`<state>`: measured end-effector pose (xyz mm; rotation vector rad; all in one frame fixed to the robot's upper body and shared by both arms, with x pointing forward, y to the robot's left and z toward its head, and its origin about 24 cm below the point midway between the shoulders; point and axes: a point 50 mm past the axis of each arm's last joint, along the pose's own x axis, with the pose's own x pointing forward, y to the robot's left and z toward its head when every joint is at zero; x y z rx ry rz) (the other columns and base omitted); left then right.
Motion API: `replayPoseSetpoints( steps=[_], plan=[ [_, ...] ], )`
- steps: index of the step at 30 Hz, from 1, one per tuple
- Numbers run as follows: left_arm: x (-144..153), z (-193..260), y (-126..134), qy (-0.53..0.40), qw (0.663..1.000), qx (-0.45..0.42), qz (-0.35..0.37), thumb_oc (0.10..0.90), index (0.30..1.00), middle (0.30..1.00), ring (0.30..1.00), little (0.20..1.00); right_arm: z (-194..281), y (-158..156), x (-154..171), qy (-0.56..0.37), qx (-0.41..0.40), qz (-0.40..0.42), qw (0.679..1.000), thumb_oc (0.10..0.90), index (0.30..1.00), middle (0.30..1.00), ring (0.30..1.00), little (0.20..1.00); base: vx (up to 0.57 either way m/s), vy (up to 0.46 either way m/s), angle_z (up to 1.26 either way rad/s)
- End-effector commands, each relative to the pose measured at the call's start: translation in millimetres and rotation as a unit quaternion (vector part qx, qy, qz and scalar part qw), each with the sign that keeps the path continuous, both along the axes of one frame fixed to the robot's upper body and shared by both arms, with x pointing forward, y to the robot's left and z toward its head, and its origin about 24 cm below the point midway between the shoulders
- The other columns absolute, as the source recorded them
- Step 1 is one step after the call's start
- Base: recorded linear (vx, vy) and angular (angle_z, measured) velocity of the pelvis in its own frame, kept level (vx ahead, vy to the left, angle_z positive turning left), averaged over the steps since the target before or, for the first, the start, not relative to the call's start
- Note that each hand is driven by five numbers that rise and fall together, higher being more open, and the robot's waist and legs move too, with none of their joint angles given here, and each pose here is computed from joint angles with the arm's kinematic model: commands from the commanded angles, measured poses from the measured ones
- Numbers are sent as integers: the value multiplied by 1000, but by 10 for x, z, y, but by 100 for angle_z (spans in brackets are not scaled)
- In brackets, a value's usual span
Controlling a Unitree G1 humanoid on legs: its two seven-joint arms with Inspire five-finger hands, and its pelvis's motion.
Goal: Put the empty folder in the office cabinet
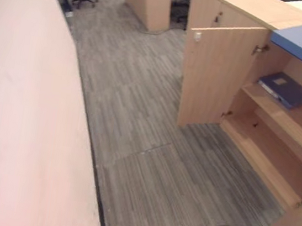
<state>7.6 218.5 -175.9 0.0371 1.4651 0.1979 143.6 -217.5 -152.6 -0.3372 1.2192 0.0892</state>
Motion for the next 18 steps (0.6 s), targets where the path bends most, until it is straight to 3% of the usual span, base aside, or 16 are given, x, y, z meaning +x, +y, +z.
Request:
replayPoseSetpoints(
  steps=[1,4,9,13,18],
  plan=[
    [-84,83,354,-3,997,59,44,800,900,900,900,900,151,-275,222,-36,-25,-25,999,800,900,900,900,900,192,-125,-36],
    [-65,90,379,-7,997,58,44,800,900,900,900,900,117,-307,117,-25,-25,-38,999,800,900,900,900,900,317,-156,30],
    [-210,77,328,16,996,43,72,800,900,900,900,900,-49,-414,-543,35,-12,-130,991,800,900,900,900,900,387,-113,70],
    [-151,53,246,5,995,32,96,800,900,900,900,900,-109,-395,-867,89,-9,-129,988,800,900,900,900,900,243,-76,59],
    [70,38,173,-29,997,23,68,800,900,900,900,900,-66,-452,-698,50,-14,-138,989,800,900,900,900,900,127,-29,5]
  ],
)
